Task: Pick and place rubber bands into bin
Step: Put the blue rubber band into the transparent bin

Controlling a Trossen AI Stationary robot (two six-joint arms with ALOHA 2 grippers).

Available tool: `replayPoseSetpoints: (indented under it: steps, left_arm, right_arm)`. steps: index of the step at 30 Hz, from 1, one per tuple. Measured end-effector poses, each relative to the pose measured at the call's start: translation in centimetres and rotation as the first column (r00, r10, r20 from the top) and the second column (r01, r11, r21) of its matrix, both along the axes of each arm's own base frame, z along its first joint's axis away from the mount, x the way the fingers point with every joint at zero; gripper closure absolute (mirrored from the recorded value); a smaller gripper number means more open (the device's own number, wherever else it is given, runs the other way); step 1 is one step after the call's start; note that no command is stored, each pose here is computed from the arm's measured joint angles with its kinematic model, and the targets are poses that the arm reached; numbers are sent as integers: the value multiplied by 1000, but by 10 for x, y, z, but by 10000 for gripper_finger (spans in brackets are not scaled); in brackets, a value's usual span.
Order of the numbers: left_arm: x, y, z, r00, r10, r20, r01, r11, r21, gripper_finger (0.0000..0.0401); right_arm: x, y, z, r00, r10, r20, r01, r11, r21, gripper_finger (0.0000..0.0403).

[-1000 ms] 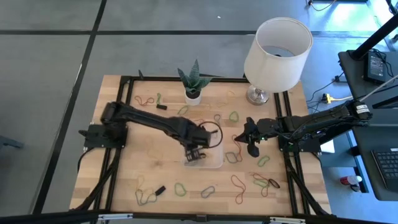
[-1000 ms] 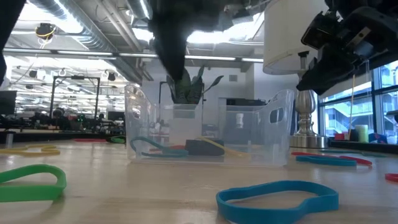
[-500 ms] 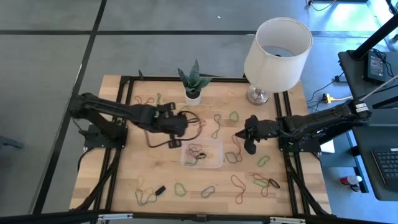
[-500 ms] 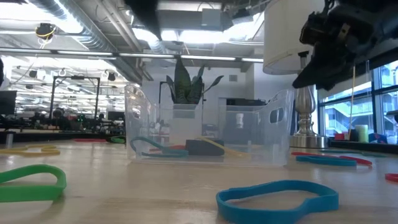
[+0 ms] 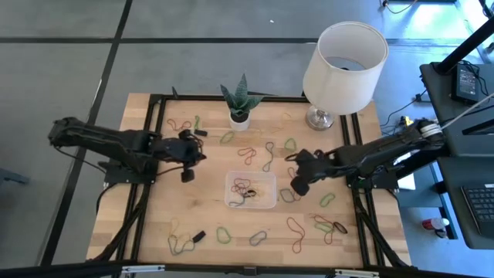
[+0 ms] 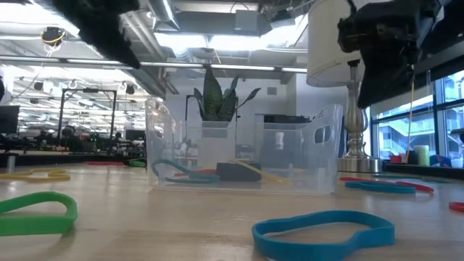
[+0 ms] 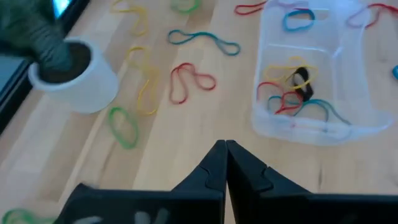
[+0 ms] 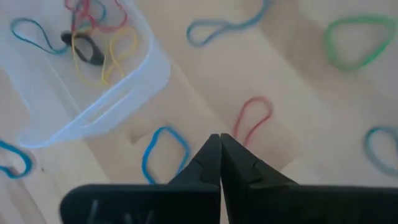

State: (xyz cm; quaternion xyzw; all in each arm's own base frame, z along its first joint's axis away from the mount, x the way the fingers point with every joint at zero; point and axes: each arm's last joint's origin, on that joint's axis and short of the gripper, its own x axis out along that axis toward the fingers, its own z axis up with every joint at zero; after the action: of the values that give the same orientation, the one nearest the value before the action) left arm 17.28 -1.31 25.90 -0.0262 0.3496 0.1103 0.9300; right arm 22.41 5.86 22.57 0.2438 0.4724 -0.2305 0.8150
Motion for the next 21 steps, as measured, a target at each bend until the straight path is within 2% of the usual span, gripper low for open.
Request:
replayPoseSetpoints:
  steps: [3,8,16,21]
  left_arm:
    - [-14,3,-3,999,7,35,-6,1000,-7,400]
    - [-26,5,-2,997,6,82,-5,1000,-15,400]
    - [-30,4,-2,995,-36,89,39,999,-30,400]
    - [-30,4,-1,995,-42,94,46,998,-38,400]
  right_arm:
    - [14,12,-12,998,-3,-62,5,999,32,399]
    - [25,27,-39,989,7,-151,-5,1000,18,377]
    - [37,37,-71,975,32,-219,-30,999,14,331]
    - [42,38,-87,963,50,-264,-54,999,-7,317]
